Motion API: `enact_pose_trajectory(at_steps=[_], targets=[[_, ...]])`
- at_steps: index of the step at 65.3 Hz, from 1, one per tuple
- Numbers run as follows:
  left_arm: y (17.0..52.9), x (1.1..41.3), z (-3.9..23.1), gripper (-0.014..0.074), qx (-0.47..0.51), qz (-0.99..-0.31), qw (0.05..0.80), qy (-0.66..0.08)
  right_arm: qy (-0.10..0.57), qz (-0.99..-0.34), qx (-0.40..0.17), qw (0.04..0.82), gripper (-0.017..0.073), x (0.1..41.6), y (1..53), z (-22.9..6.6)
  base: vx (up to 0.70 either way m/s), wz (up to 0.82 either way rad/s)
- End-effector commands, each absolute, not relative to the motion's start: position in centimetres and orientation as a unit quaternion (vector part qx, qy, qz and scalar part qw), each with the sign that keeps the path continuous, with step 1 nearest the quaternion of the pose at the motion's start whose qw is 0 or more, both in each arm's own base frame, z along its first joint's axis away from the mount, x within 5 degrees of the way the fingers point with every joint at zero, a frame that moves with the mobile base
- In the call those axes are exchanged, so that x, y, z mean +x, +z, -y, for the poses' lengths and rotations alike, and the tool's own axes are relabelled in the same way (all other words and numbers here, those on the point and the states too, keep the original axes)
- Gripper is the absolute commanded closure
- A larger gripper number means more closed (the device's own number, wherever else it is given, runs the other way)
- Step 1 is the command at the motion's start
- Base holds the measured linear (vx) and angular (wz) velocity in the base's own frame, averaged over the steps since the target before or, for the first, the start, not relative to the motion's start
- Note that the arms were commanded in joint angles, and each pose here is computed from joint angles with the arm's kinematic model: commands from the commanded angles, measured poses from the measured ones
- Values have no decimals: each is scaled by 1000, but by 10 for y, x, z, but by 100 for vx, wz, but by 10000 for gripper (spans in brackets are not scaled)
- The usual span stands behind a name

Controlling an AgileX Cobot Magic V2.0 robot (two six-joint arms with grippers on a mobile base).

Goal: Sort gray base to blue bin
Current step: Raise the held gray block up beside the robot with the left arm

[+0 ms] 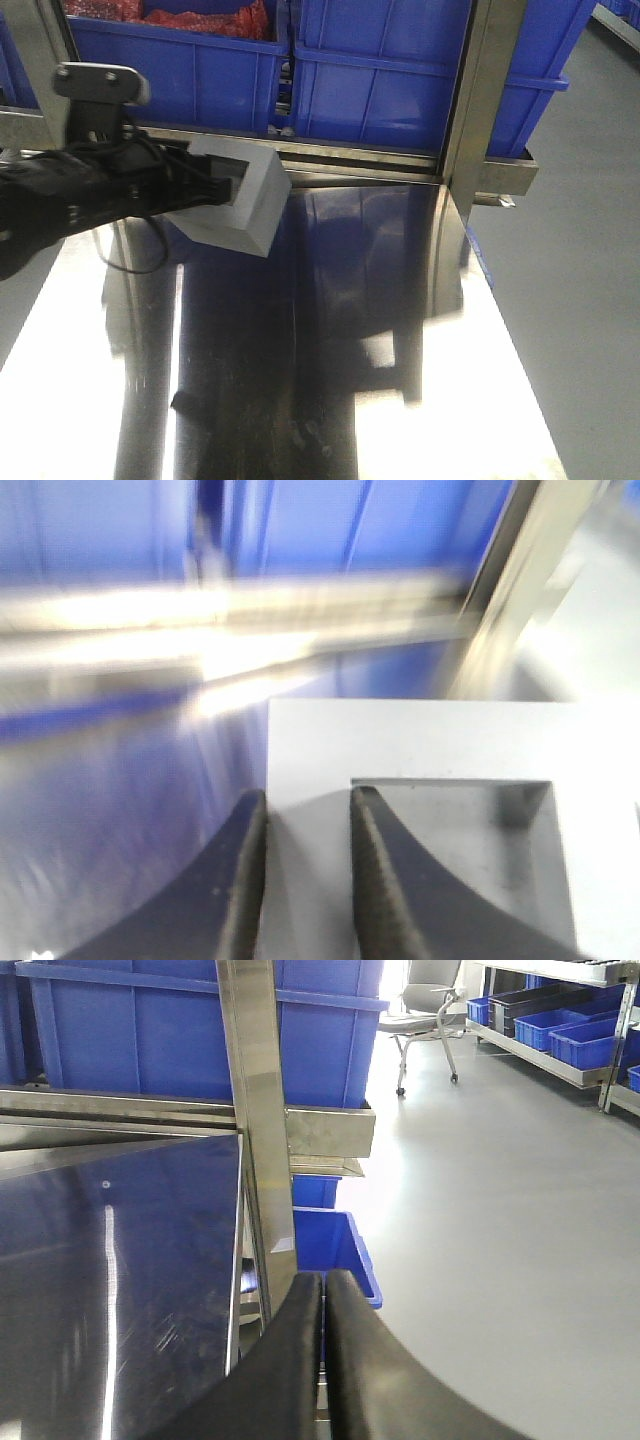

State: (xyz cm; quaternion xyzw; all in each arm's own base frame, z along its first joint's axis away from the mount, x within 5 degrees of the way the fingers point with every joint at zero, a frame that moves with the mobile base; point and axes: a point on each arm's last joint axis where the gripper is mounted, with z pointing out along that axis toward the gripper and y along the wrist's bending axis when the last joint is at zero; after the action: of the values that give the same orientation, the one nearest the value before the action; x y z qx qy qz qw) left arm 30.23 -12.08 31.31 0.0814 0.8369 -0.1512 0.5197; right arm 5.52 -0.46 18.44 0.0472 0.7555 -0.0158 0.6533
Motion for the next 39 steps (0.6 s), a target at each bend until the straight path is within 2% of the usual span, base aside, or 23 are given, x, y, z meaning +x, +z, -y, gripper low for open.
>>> enact_pose_trajectory(at_steps=[1,19,39], targets=[[355,279,113,600,77,-775,601,-177,-22,-731,41,681,564,56,191,5,0,0],[365,222,90,600,73,-734,647,-191,-22,-731,41,681,564,56,191,5,0,0],[346,160,65,600,67,-678,702,-207,-22,-731,41,681,564,56,191,5,0,0]])
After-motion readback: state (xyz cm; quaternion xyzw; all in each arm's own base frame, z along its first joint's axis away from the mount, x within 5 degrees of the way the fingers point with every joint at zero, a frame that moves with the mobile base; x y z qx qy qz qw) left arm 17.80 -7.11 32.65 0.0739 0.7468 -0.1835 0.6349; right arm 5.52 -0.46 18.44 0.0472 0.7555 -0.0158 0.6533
